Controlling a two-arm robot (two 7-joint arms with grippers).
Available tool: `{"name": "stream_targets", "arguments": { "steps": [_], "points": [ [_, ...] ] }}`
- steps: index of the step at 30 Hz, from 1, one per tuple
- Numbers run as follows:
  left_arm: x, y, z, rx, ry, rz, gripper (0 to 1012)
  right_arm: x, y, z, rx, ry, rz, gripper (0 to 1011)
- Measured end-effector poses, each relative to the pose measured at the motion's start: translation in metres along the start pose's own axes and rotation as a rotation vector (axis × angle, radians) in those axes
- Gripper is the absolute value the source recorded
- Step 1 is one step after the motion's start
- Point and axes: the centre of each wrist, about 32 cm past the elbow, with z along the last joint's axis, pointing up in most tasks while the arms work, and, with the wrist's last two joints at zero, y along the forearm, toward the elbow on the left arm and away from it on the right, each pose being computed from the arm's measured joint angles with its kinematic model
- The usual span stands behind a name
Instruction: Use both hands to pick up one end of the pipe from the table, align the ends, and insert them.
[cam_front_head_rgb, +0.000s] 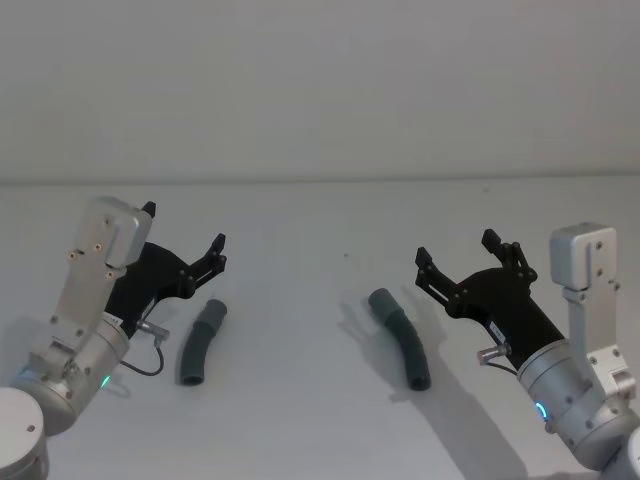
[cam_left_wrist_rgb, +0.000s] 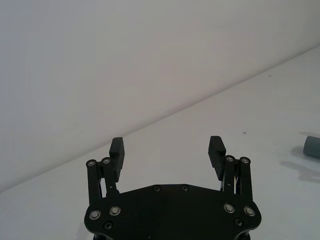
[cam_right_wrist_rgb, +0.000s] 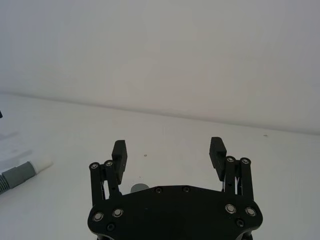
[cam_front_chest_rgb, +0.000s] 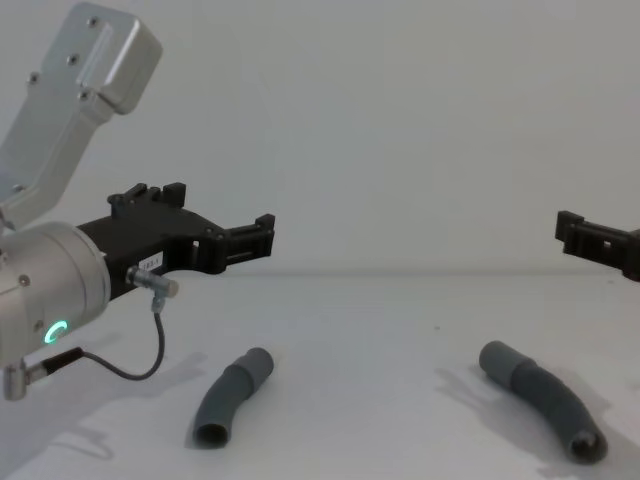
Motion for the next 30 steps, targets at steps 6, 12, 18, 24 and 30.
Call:
{"name": "stream_targets", "arguments": {
  "steps": [6,12,18,24,30],
  "points": [
    [0.0000,0.0000,0.0000,0.000,0.000,0.000,1002,0.0000,0.0000,0.0000,0.000,0.000,0.000,1004],
    [0.0000,0.0000,0.0000,0.000,0.000,0.000,1002,0.0000,0.0000,0.0000,0.000,0.000,0.000,1004],
    [0.0000,0.0000,0.0000,0.000,0.000,0.000,1002,0.0000,0.0000,0.0000,0.000,0.000,0.000,1004],
    [0.0000,0.0000,0.0000,0.000,0.000,0.000,1002,0.0000,0.0000,0.0000,0.000,0.000,0.000,1004],
    [-0.0002,-0.0001,0.0001,0.000,0.001,0.000,1002,0.0000,0.0000,0.0000,0.000,0.000,0.000,1004]
  ]
}}
